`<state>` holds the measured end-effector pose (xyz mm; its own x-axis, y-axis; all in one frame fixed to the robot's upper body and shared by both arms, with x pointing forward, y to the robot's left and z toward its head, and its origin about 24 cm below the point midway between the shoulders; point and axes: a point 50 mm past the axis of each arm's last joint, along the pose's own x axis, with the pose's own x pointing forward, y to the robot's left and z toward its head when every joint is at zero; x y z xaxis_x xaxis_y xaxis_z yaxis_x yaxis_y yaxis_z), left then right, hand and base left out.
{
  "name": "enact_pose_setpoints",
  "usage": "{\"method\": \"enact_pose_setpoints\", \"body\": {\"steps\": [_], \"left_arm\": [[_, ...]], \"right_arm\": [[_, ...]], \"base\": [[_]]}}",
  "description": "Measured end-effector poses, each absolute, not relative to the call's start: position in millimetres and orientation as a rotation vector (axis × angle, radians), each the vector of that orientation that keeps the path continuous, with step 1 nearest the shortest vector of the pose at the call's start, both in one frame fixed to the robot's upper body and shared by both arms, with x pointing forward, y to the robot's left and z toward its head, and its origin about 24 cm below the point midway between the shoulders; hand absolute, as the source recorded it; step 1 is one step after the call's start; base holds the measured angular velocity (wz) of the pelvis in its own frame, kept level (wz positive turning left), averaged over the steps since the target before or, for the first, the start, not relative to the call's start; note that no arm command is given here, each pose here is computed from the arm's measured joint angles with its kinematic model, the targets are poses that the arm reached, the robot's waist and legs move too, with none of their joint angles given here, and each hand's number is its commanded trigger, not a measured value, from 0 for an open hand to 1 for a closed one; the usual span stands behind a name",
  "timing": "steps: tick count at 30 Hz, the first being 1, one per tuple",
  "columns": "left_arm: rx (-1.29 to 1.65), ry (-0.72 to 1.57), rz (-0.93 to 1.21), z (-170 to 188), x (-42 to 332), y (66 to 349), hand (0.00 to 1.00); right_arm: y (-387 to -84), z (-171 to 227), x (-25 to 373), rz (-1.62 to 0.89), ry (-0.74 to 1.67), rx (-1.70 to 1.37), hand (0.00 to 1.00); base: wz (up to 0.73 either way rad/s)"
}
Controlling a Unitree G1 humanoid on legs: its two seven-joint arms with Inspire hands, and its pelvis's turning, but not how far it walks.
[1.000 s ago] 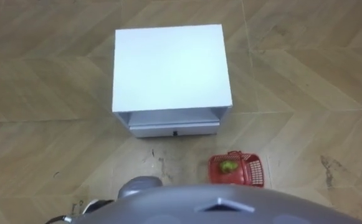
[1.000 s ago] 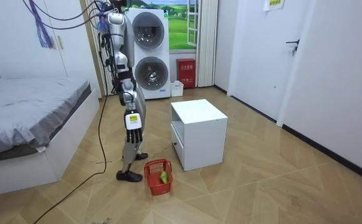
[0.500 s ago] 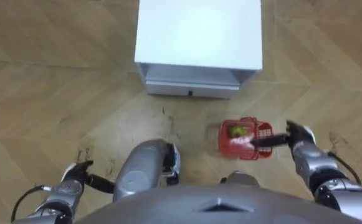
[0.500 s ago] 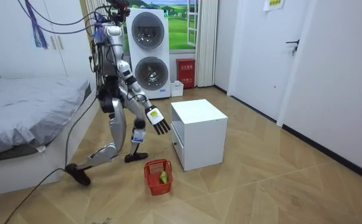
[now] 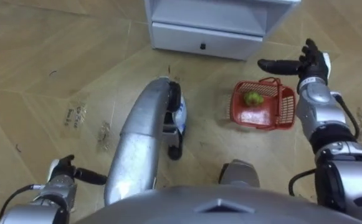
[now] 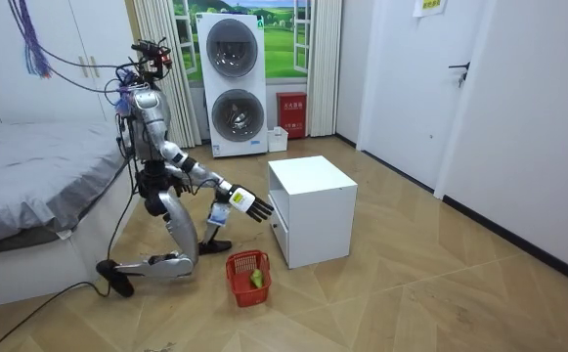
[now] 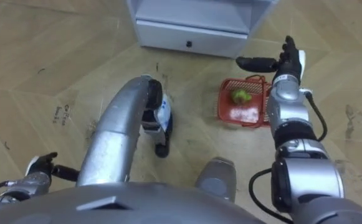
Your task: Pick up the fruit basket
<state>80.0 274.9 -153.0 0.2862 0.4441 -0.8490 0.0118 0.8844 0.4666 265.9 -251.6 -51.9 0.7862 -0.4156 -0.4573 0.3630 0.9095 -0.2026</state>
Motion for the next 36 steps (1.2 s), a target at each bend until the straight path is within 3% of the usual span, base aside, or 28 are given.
{"method": "enact_pose_setpoints", "body": {"steps": [6,16,36], "left_arm": [[0.451,1.301,0.37,-155,52,281,0.0],[0.497,1.344,0.299,-160,28,271,0.0],[0.441,1.386,0.185,-165,24,257,0.0]], "right_arm": [[-250,-56,260,-0.455,0.524,-0.112,0.0],[-252,-39,267,-0.514,0.432,-0.14,0.0],[-250,-45,262,-0.397,0.47,-0.248,0.0]], "base": [[-0.23],[0.07],[0.0]]}}
